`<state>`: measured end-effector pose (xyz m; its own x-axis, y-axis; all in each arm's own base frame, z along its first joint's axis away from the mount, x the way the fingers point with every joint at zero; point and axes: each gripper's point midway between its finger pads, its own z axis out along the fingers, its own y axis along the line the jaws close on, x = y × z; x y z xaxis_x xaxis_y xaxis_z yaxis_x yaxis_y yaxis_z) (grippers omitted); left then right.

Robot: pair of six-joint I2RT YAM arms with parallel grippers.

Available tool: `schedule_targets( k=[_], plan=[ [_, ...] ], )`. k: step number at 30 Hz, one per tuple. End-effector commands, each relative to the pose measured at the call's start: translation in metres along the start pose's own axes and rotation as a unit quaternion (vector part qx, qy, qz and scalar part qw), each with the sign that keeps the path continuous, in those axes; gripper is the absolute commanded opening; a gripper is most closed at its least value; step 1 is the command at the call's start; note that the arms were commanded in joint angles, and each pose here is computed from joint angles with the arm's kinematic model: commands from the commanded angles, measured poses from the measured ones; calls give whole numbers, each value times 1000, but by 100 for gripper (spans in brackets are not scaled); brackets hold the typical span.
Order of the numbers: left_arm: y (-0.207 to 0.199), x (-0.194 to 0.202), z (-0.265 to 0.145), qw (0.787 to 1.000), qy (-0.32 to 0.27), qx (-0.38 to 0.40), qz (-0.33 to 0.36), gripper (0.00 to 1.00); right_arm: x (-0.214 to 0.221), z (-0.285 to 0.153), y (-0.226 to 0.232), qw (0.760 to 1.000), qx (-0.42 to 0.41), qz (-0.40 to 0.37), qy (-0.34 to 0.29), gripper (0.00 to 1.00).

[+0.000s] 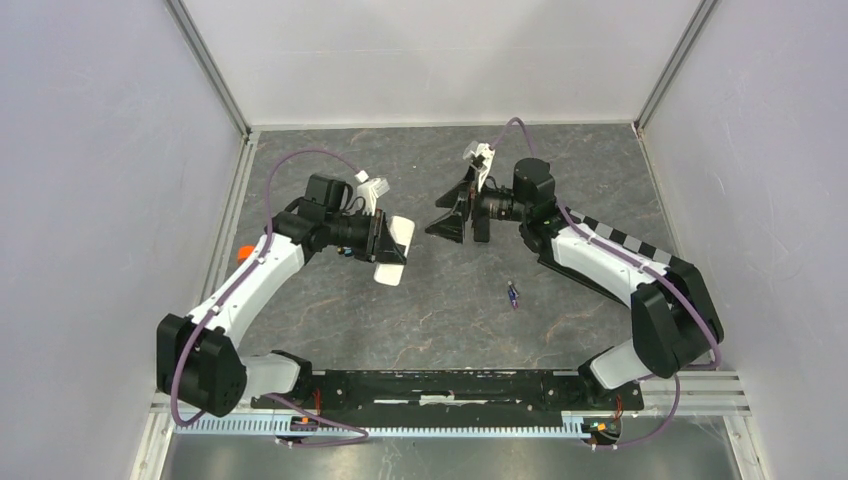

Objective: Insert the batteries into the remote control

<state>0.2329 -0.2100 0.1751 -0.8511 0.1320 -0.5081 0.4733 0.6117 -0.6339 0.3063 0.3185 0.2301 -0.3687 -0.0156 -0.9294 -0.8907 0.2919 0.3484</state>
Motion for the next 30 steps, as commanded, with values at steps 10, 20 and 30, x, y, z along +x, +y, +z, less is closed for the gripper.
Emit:
schedule_targets(
  k=[10,20,30],
  plan=[
    [-83,-11,-24,962,-12,174,210,2,-39,24,80,979,-171,-108,9,85],
    [-90,-15,-39,949,-30,159,270,5,-46,32,99,963,-261,-58,40,48],
    [-95,-27,-49,945,-51,139,292,5,-39,28,104,961,-269,-37,52,14]
  ],
)
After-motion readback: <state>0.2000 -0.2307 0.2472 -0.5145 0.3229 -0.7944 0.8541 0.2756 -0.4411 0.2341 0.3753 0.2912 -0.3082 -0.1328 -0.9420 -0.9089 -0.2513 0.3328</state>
